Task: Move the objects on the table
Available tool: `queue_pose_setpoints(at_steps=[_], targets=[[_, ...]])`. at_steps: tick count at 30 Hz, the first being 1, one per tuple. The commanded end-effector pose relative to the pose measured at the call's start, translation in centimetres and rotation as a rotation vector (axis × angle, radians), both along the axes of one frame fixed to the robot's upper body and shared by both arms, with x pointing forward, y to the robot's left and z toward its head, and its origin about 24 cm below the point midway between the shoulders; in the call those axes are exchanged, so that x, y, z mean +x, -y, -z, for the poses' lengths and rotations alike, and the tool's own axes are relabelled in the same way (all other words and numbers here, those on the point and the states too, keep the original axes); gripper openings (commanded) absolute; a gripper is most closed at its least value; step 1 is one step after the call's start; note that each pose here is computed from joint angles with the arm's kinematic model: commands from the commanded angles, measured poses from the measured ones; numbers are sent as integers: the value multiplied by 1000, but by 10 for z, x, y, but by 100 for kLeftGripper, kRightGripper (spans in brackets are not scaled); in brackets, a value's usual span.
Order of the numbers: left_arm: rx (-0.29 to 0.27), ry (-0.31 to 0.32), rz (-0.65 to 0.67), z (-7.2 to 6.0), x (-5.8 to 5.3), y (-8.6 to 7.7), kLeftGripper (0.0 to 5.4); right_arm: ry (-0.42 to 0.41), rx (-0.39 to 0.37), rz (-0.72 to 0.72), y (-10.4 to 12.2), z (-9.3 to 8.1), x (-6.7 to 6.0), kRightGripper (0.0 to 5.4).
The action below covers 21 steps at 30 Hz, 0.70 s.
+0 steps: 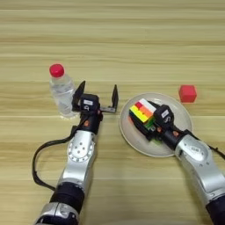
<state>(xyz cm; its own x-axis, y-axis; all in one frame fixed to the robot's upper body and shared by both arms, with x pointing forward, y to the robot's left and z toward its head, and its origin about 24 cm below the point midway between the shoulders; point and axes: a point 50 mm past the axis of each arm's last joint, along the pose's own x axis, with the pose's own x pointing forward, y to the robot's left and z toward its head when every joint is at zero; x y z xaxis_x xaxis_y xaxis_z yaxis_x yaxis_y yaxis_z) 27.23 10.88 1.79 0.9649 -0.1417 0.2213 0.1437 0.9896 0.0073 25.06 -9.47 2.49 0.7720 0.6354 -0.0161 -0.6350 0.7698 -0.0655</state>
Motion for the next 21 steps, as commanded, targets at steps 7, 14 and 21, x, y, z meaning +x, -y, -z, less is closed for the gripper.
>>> queue_pose_setpoints(at_steps=[7, 14, 21], targets=[[0, 7, 3, -2, 1, 4, 540, 98, 34, 84, 15, -24, 8, 334], [-2, 7, 6, -2, 1, 5, 540, 143, 34, 174, 39, -36, 11, 334], [-2, 1, 4, 0, 1, 4, 540, 154, 19, 286, 68, -39, 11, 334]])
